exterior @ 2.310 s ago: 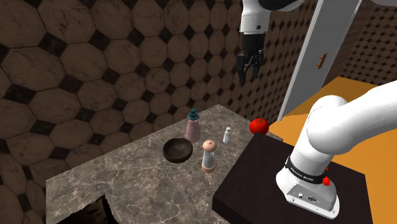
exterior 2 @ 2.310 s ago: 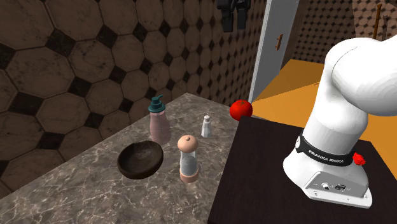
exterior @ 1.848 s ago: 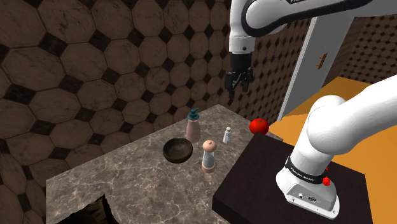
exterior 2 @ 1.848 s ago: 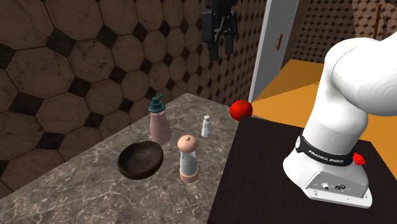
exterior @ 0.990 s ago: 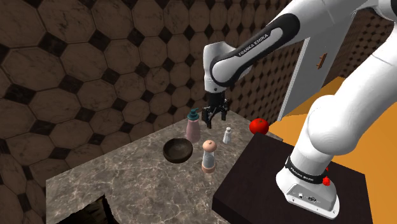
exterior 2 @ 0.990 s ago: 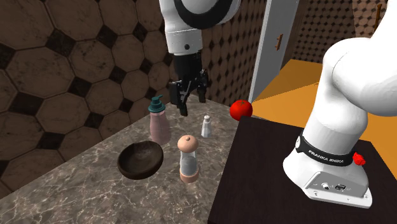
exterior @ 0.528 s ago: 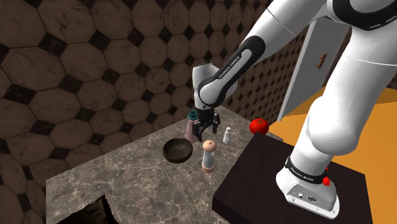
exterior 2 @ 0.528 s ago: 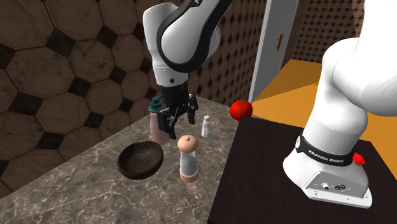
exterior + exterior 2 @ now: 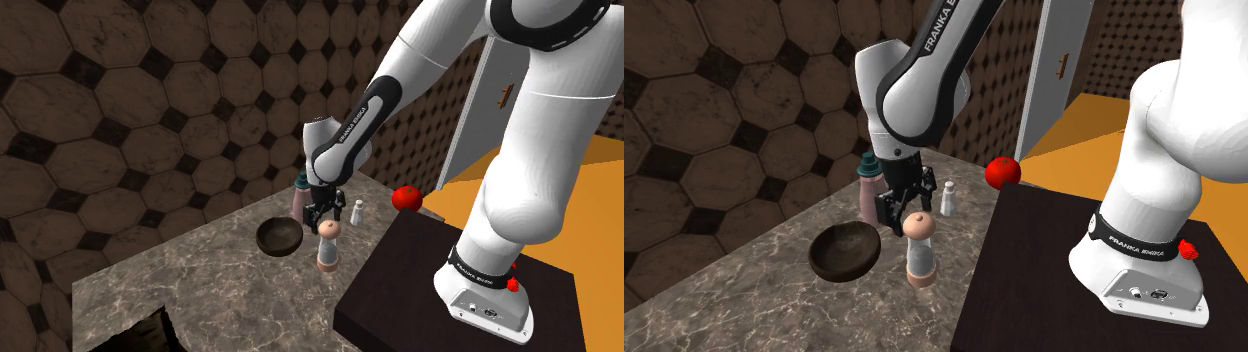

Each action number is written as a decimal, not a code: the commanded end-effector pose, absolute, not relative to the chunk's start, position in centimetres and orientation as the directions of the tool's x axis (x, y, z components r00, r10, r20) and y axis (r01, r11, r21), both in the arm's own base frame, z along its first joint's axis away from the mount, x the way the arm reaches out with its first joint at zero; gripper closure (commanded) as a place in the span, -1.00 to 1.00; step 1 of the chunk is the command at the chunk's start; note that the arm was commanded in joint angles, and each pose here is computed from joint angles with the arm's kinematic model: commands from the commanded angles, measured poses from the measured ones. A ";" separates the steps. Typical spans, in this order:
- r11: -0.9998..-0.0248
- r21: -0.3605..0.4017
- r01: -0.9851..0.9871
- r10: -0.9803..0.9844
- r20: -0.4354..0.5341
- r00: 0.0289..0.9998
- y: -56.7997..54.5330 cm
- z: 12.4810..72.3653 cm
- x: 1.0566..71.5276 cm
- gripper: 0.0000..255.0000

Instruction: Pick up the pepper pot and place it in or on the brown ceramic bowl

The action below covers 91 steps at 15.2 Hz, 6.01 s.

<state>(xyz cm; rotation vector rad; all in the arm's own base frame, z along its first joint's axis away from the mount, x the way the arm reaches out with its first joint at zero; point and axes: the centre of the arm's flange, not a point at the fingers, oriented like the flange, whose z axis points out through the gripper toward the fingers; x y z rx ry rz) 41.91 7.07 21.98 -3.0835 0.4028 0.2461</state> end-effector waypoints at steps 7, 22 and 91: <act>-0.966 -0.002 -0.257 -0.253 -0.158 0.954 7.1 21.7 41.9 -1.00; -0.966 -0.002 -0.257 -0.253 -0.158 0.954 7.1 24.3 41.9 1.00; -0.966 -0.002 -0.257 -0.253 -0.158 0.954 9.3 26.8 62.2 1.00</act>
